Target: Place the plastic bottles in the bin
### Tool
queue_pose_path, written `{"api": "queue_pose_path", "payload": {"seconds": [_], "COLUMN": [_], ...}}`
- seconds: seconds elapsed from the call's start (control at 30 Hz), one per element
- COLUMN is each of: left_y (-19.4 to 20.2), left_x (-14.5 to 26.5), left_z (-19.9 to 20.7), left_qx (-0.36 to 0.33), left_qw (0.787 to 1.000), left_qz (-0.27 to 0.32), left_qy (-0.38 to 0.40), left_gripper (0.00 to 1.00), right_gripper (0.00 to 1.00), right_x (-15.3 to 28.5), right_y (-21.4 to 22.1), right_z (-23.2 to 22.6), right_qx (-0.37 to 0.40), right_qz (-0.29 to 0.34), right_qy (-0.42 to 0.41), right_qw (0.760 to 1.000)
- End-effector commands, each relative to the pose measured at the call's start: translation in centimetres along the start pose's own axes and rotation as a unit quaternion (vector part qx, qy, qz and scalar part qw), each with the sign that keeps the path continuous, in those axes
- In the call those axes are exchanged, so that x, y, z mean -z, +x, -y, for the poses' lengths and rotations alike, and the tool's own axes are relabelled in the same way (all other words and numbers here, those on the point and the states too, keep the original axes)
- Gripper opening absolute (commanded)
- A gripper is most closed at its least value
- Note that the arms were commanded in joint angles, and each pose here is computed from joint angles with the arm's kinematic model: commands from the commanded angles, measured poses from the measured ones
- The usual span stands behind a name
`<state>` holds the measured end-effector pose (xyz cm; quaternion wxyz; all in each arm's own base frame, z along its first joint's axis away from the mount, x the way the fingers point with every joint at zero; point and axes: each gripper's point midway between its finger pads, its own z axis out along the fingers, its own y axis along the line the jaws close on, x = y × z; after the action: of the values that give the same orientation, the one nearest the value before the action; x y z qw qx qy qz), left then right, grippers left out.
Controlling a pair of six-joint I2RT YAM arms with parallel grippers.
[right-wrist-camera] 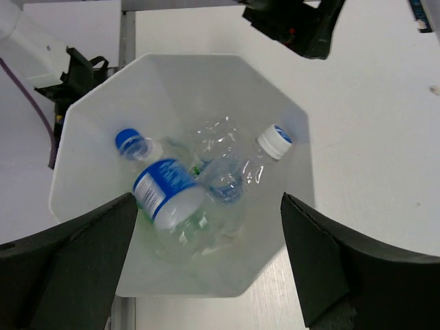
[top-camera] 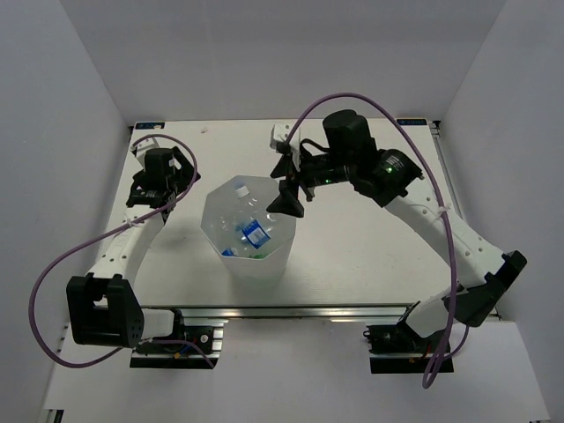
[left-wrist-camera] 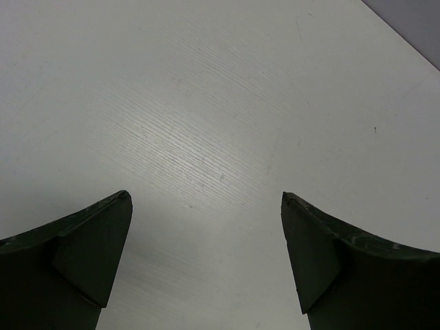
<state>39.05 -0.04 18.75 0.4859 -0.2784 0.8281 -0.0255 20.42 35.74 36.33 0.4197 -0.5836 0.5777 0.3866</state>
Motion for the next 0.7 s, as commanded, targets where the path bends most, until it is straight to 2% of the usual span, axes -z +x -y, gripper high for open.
{"api": "queue_pose_path", "payload": {"seconds": [0.0, 0.13, 0.2, 0.23, 0.27, 0.3, 0.33, 0.37, 0.43, 0.47, 0.53, 0.57, 0.67], "left_y": [-1.2, -1.3, -1.3, -1.4, -1.5, -1.5, -1.5, -1.7, -2.0, -2.3, -3.0, -3.3, -3.8], "left_x": [0.8, 0.8, 0.8, 0.9, 0.9, 0.9, 0.9, 0.9, 1.1, 1.1, 1.3, 1.3, 1.5], "left_z": [0.5, 0.2, -0.1, -0.2, -0.4, -0.6, -0.7, -1.1, -1.4, -1.7, -1.6, -1.6, -1.4], "left_qx": [0.008, 0.007, 0.007, 0.005, 0.006, 0.007, 0.007, 0.007, 0.008, 0.007, 0.010, 0.013, 0.012], "left_qw": [1.000, 1.000, 1.000, 1.000, 1.000, 0.999, 0.999, 0.999, 0.998, 0.998, 0.997, 0.996, 0.995], "left_qz": [0.018, 0.020, 0.020, 0.023, 0.025, 0.027, 0.030, 0.037, 0.045, 0.052, 0.068, 0.078, 0.094], "left_qy": [0.012, 0.003, -0.003, -0.007, -0.011, -0.015, -0.018, -0.027, -0.035, -0.041, -0.036, -0.036, -0.027], "left_gripper": [0.98, 0.98, 0.98, 0.98, 0.98, 0.98, 0.98, 0.98, 0.98, 0.98, 0.98, 0.98, 0.98], "right_gripper": [0.89, 0.89, 0.89, 0.89, 0.89, 0.89, 0.89, 0.89, 0.89, 0.89, 0.89, 0.89, 0.89], "right_x": [2.7, 5.7, 8.9, 11.9, 13.5, 13.8, 16.2, 17.8, 18.9, 19.7, 20.8, 21.6, 21.6], "right_y": [-4.0, -4.0, -1.3, -0.2, 1.3, 4.7, 5.6, 7.7, 12.8, 13.7, 18.5, 19.5, 23.3], "right_z": [1.1, 6.2, 10.6, 13.6, 15.3, 16.4, 17.7, 19.0, 19.0, 19.2, 18.5, 18.4, 17.2], "right_qx": [0.029, -0.028, -0.112, -0.135, -0.164, -0.214, -0.218, -0.233, -0.284, -0.279, -0.307, -0.308, -0.338], "right_qz": [0.045, 0.071, 0.081, 0.095, 0.098, 0.089, 0.104, 0.098, 0.087, 0.094, 0.077, 0.077, 0.046], "right_qy": [0.066, 0.172, 0.230, 0.286, 0.329, 0.355, 0.398, 0.460, 0.527, 0.554, 0.608, 0.633, 0.651], "right_qw": [0.996, 0.982, 0.963, 0.944, 0.925, 0.906, 0.885, 0.851, 0.797, 0.779, 0.728, 0.706, 0.678]}}
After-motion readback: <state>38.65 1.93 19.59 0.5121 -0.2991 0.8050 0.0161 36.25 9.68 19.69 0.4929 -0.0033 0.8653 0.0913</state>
